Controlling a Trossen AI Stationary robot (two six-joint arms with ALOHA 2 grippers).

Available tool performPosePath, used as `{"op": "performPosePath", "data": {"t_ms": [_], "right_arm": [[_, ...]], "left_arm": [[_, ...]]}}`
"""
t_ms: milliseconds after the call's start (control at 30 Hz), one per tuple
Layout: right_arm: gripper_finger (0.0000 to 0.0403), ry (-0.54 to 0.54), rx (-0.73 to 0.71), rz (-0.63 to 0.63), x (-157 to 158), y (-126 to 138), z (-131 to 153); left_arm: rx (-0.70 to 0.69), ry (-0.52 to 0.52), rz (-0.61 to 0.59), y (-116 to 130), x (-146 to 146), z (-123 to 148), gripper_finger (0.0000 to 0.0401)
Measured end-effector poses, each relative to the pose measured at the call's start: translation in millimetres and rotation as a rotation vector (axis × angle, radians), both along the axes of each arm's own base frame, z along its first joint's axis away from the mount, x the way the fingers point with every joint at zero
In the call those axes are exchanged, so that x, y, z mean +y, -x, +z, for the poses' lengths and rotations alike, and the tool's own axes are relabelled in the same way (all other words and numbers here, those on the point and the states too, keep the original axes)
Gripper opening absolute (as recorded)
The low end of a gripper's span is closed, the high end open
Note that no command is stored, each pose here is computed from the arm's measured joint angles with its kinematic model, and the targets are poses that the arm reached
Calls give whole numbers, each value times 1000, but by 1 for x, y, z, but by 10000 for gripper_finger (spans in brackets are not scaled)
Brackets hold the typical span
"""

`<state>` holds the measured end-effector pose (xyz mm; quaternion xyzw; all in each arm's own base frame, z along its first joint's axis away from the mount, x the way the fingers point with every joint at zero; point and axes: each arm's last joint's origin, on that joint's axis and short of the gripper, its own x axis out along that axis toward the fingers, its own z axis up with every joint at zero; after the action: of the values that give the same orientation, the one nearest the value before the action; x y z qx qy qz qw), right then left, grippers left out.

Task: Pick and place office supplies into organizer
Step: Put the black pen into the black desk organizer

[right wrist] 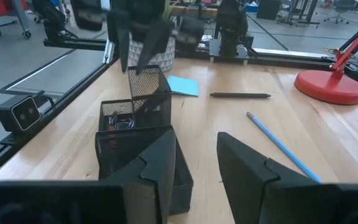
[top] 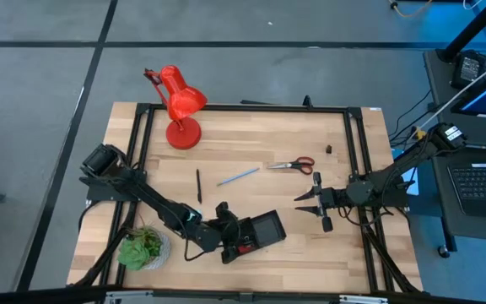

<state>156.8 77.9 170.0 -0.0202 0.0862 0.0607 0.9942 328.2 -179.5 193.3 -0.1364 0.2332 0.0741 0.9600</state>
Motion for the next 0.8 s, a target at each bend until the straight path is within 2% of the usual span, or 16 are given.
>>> {"op": "performPosePath", "data": {"t_ms": [200, 400, 533, 733, 800], "right_arm": [[122, 0, 3, 0, 0, 0, 0], [122, 9, 15, 0, 0, 0, -2], [122, 14, 22, 0, 0, 0, -2], [122, 22, 31, 1, 0, 1, -3], [122, 29, 30, 2, 0, 1, -3]], "left_arm": [[-32, -47, -64, 11, 6, 31, 70], [27, -82, -43, 30, 18, 52, 70], [126, -84, 51, 41, 32, 52, 70], [287, 23, 282, 55, 60, 46, 70], [327, 27, 337, 57, 69, 43, 70]]}}
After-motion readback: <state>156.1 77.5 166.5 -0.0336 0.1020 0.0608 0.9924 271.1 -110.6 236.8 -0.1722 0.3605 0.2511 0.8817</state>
